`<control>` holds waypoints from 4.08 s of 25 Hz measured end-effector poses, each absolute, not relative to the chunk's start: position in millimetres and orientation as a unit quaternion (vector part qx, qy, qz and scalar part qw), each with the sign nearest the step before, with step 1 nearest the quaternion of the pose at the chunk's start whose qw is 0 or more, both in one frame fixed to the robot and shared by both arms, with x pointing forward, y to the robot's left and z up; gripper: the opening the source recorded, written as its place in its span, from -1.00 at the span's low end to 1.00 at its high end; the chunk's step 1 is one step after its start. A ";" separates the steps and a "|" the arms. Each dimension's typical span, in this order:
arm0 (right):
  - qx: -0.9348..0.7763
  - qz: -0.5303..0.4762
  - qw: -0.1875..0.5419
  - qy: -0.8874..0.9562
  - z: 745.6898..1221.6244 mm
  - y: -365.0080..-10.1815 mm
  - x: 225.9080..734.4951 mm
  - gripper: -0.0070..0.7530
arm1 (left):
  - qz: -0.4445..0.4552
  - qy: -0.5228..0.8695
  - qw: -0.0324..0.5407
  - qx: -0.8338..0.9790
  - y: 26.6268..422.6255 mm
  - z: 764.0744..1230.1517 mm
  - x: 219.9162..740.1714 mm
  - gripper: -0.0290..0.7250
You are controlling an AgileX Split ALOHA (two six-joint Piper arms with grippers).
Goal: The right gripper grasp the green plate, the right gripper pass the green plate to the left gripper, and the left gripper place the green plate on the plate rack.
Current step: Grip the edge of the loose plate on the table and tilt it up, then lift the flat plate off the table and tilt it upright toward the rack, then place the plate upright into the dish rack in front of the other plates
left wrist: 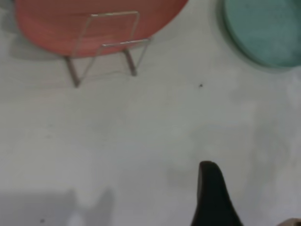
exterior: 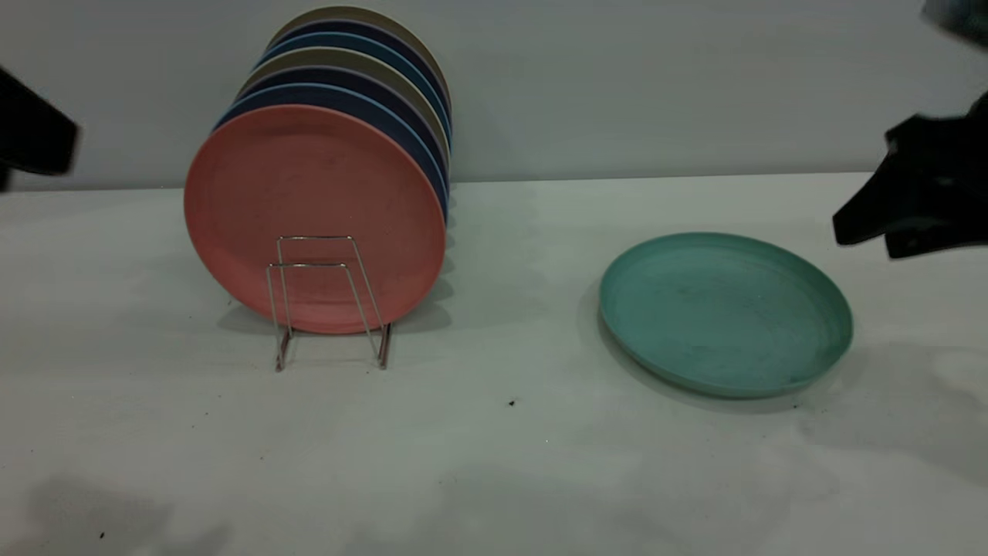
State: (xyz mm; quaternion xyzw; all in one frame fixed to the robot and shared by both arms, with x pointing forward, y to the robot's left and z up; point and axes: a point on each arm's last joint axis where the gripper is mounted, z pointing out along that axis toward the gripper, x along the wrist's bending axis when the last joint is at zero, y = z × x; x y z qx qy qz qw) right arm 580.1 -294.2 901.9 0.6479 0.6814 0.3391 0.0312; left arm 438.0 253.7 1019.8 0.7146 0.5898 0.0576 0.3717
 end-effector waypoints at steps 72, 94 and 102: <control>0.448 0.437 -0.143 0.767 916.0 -101.1 600.7 -0.92 | -0.112 0.619 0.433 0.646 228.4 904.8 510.8 0.08; 0.499 0.345 -0.100 0.789 902.1 -203.2 622.0 0.72 | 0.110 0.213 0.291 0.926 246.1 986.1 574.0 -0.58; 0.502 0.311 -0.069 0.804 897.0 -212.8 623.7 0.50 | 0.241 0.038 0.294 0.924 242.5 1038.4 603.5 -0.58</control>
